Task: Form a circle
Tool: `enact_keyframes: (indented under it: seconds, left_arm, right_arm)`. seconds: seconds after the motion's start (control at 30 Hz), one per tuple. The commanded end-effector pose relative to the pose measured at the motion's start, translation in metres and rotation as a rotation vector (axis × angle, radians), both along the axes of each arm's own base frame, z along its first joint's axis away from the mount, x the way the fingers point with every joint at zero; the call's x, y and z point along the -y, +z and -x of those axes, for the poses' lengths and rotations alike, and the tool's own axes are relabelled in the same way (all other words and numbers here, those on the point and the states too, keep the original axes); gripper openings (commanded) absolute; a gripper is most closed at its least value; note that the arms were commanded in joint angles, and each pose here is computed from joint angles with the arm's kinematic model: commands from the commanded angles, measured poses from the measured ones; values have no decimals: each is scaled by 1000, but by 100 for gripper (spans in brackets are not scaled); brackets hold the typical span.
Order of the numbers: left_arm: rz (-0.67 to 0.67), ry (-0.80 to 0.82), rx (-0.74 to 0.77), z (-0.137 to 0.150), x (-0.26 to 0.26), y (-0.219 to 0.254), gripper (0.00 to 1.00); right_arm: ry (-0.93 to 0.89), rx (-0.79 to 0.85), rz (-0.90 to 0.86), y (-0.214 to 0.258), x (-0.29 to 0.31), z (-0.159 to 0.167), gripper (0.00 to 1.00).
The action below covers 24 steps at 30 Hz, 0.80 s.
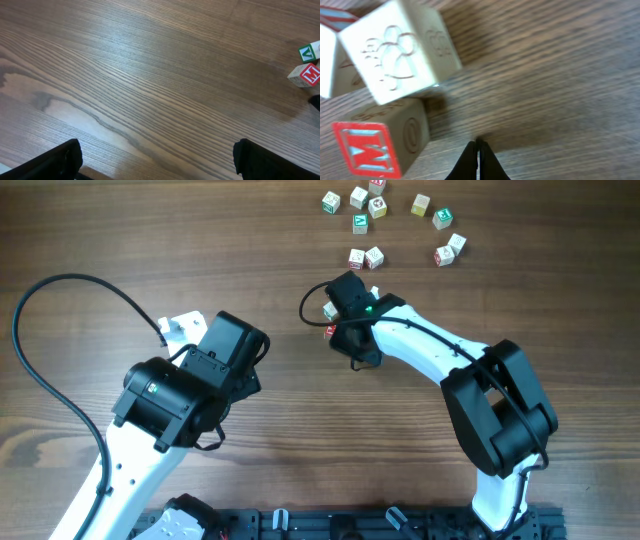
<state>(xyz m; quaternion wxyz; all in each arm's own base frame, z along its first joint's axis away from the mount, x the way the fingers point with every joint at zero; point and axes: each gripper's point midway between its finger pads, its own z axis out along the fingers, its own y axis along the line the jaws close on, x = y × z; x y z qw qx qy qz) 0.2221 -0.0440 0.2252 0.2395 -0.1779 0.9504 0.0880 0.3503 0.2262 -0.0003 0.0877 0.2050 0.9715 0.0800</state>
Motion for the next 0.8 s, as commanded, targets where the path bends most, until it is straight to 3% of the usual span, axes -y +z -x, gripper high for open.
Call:
enact_keyframes:
  seconds: [0.0, 0.23, 0.67, 0.7, 0.73, 0.77]
  left_arm:
    - [-3, -1, 3, 1, -2, 0, 100]
    - [-3, -1, 2, 1, -2, 0, 100]
    - [-3, -1, 2, 1, -2, 0, 100]
    - [-3, 0, 3, 1, -2, 0, 100]
    - [-3, 0, 3, 1, -2, 0, 100]
    - [-3, -1, 2, 1, -2, 0, 100]
  right_arm:
    - [81, 38, -40, 11, -9, -4, 5]
    - [132, 77, -47, 13, -14, -11, 5]
    - [199, 100, 41, 21, -28, 11, 6]
    - [198, 107, 61, 23, -26, 12, 18]
    - [202, 118, 76, 25, -26, 13, 46]
    - [205, 123, 79, 25, -27, 13, 56]
